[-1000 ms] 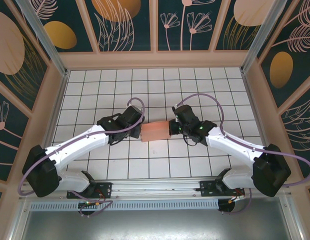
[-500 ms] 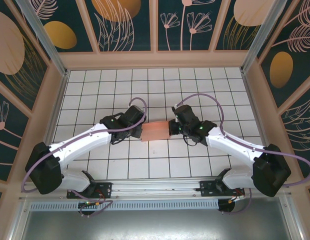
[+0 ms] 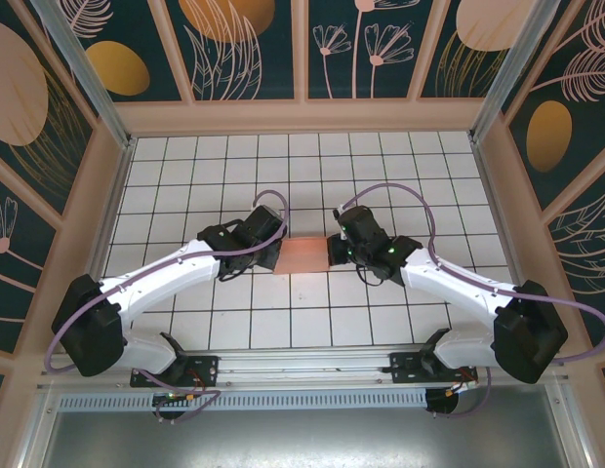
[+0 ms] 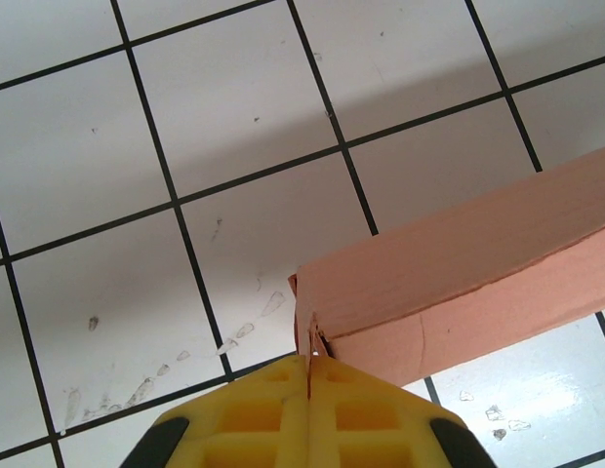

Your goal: Fold the paper box

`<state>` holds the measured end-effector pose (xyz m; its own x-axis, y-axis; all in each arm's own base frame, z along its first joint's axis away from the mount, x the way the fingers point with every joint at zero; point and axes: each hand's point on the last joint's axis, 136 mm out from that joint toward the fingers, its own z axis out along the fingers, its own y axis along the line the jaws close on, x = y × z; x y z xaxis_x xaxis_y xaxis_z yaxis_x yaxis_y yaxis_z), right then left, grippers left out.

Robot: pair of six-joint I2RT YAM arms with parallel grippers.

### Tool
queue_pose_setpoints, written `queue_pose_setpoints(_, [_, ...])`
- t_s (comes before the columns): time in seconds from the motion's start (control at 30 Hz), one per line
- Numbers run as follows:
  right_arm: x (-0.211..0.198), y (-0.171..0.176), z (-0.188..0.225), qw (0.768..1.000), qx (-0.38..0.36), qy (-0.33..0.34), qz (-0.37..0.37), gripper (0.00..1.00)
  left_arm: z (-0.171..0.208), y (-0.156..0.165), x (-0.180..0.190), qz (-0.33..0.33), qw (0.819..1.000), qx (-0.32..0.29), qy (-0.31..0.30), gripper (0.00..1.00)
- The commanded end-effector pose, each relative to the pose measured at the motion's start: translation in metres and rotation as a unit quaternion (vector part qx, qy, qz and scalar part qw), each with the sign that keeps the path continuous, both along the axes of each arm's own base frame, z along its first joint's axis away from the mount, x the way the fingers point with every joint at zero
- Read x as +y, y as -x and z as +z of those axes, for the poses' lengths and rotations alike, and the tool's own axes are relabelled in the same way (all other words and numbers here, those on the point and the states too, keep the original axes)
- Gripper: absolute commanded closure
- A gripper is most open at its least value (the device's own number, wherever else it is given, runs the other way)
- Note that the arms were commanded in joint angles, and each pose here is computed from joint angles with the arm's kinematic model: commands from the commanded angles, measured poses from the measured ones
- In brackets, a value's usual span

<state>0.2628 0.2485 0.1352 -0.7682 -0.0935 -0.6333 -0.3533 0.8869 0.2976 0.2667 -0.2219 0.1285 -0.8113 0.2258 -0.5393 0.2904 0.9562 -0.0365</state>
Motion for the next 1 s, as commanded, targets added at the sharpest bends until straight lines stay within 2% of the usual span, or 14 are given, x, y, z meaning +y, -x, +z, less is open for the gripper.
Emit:
queue_pose_setpoints(0.0, [0.001,0.005,0.0,1.0,0.002,0.01,0.003,1.0,0.01,-0.007,-0.008,0.017,0.999,-0.006,0.03,1.0])
queue_pose_setpoints(0.3, [-0.005,0.004,-0.008,0.999,-0.006,0.041,-0.003,1.0,0.022,0.001,-0.03,0.025,0.992,0.016,0.122,1.0])
queue_pose_setpoints(0.97, [-0.008,0.003,-0.019,0.996,-0.015,0.082,0.006,1.0,0.029,0.004,-0.035,0.063,0.979,0.042,0.189,1.0])
